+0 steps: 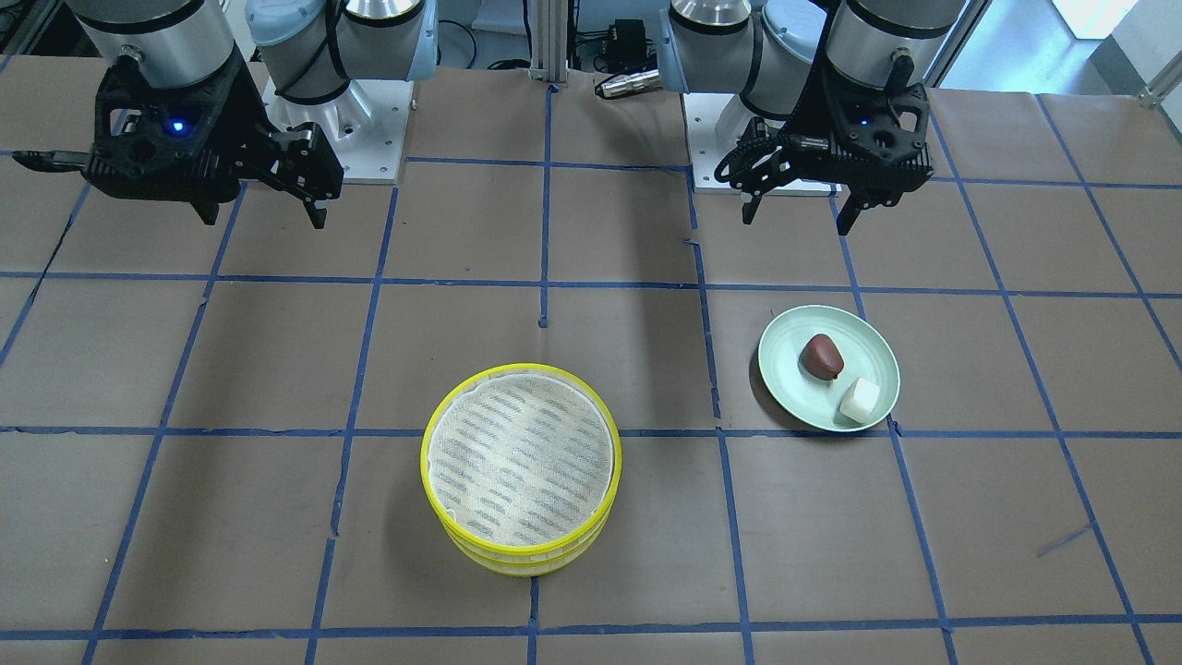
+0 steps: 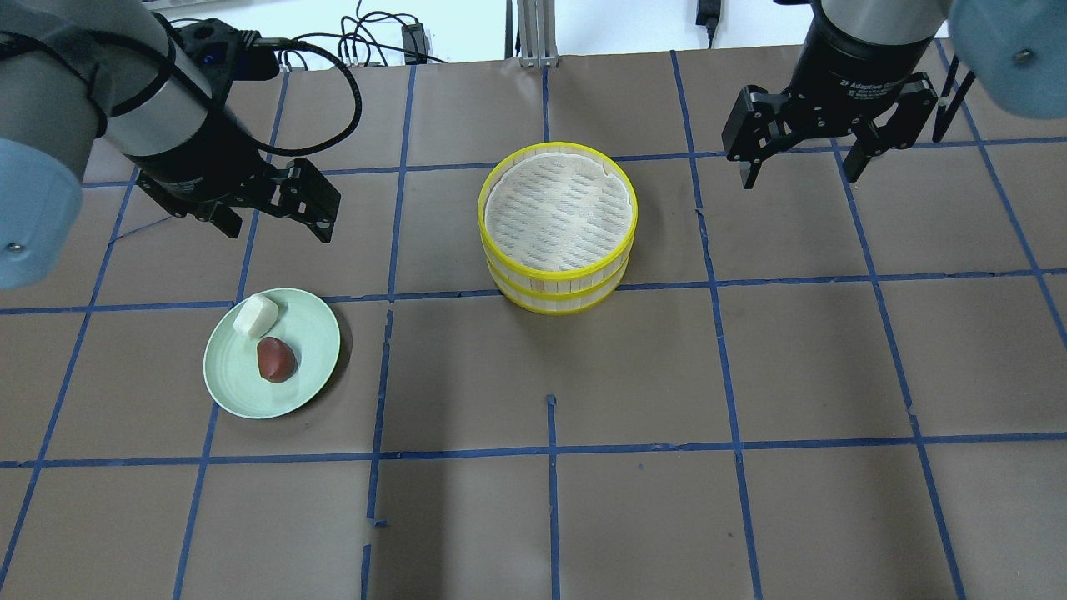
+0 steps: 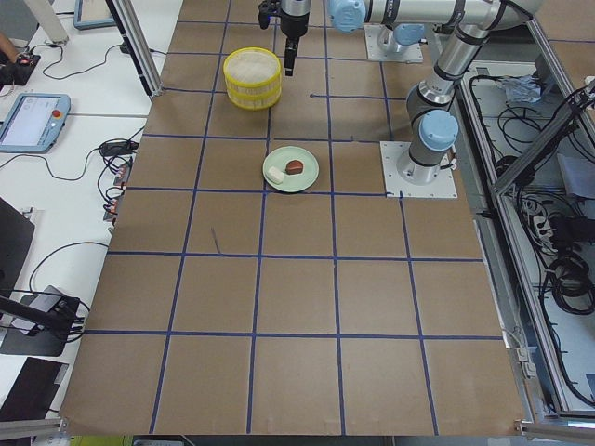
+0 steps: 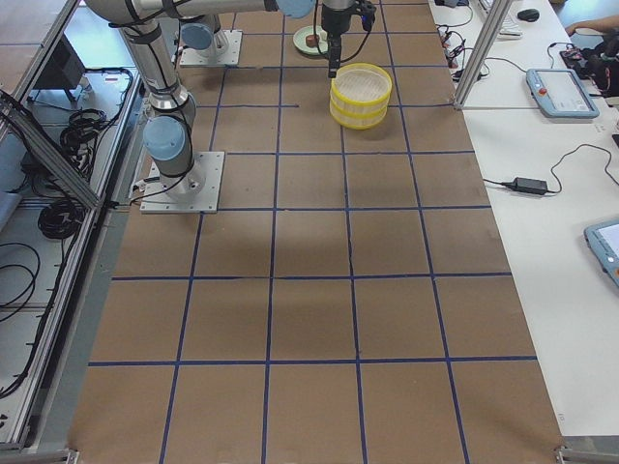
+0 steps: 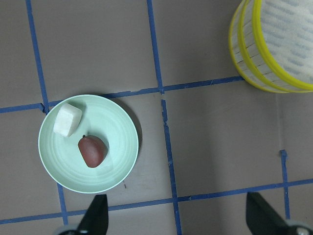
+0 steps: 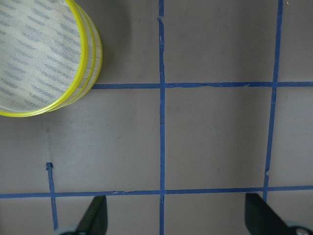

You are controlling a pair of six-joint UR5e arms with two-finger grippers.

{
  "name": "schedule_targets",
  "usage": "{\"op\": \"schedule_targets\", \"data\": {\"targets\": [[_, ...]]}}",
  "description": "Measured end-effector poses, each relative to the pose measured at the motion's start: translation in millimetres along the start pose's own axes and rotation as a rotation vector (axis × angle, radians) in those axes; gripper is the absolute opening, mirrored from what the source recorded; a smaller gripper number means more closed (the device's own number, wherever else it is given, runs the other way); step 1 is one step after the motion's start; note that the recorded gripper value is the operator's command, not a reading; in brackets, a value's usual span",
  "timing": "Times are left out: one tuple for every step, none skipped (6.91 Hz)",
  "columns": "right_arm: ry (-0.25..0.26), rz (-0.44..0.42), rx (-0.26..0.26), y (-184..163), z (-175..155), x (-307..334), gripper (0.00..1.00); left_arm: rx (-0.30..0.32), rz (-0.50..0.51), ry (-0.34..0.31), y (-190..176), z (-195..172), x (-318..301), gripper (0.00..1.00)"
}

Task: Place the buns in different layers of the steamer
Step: 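Move the left gripper toward the white bun on the green plate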

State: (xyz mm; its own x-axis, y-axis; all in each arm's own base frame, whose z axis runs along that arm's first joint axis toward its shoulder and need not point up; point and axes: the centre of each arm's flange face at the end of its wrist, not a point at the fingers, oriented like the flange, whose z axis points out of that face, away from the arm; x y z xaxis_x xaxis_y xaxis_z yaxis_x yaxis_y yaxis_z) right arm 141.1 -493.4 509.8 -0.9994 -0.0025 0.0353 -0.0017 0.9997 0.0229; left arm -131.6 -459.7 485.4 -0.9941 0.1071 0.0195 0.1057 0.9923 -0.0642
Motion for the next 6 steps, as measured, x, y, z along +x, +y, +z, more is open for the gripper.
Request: {"op": "schedule_targets", "data": {"targets": [[0.000,0.000,0.001,1,-1,0,1.00,0.012,0.008,0.002,-5,3,5,1.00],[0.000,-0.001,0.006,3,-3,0,1.00,0.037,0.027,0.001,-11,5,11,1.00],[-0.002,0.001,0.008,4,-4,0,1.00,0.050,0.040,-0.004,-11,4,14,1.00],[-0.004,0.007,0.009,4,-4,1,1.00,0.052,0.052,-0.008,-7,3,15,1.00],[-0.006,0.017,0.008,1,-2,5,1.00,0.051,0.061,-0.010,-3,3,14,1.00],[-0.007,0.024,0.008,-1,-1,8,1.00,0.036,0.053,-0.013,-3,10,7,1.00]]}}
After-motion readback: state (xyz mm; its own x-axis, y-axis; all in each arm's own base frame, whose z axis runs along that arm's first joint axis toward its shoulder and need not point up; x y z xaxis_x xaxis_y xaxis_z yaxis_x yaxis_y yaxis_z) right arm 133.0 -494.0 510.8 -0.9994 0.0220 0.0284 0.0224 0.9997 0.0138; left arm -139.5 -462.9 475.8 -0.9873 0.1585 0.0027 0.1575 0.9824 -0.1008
